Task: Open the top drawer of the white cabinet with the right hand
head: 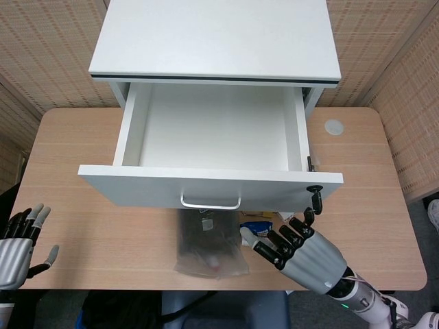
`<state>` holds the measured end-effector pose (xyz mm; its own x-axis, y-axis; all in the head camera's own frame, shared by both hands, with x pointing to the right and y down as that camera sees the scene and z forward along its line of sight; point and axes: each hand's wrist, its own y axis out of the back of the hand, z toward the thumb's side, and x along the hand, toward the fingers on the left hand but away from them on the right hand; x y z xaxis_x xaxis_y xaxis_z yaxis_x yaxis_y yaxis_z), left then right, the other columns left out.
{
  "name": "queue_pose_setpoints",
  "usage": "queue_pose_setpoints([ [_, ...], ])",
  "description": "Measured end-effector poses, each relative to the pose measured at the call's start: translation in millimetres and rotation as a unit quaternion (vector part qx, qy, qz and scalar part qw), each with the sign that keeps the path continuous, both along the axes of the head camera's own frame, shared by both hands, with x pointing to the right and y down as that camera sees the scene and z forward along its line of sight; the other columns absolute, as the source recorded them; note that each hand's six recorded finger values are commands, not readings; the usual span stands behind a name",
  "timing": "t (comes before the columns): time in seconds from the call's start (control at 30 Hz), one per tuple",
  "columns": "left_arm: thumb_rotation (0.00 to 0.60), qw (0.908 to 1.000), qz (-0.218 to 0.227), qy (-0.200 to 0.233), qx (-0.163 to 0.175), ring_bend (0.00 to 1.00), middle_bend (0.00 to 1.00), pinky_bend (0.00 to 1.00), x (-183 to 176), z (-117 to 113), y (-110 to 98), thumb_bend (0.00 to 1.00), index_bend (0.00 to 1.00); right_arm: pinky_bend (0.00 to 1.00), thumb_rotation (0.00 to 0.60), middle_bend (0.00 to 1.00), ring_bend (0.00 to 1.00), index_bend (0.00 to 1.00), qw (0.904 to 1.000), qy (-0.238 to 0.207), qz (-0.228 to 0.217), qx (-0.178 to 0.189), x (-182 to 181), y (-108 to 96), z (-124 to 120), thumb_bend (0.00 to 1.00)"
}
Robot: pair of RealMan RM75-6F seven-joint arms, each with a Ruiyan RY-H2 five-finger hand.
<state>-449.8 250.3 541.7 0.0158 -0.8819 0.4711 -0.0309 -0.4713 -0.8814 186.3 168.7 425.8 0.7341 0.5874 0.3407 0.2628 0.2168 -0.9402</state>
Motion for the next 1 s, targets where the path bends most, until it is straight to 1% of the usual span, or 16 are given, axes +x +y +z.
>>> queue_pose_setpoints([
  [0.37, 0.600, 0.9999, 0.008, 0.005, 0.003, 0.00, 0.00, 0.07, 2.7, -1.1, -0.9, 0.38, 0.00, 1.00, 0.600, 0.92, 0.98, 0.39, 0.9987, 0.013, 0.041, -0.029, 31.8, 22.4, 12.8, 0.16],
  [0.67, 0.600, 0.9999, 0.014, 0.007, 0.002, 0.00, 0.00, 0.07, 4.3, -0.5, -0.5, 0.38, 0.00, 1.00, 0.600, 0.92, 0.98, 0.39, 0.9948, 0.031, 0.084, -0.049, 61.2, 38.6, 22.2, 0.16],
  [0.87, 0.600, 0.9998, 0.018, 0.007, -0.001, 0.00, 0.00, 0.07, 5.6, 1.1, -0.8, 0.38, 0.00, 1.00, 0.600, 0.90, 0.96, 0.39, 0.9875, 0.053, 0.129, -0.074, 89.7, 46.1, 34.5, 0.17],
  [1.0, 0.600, 0.9998, 0.020, 0.007, -0.002, 0.00, 0.00, 0.07, 5.9, 2.3, -0.8, 0.38, 0.00, 1.00, 0.600, 0.86, 0.91, 0.39, 0.9784, 0.073, 0.167, -0.098, 112.3, 52.0, 45.2, 0.18],
])
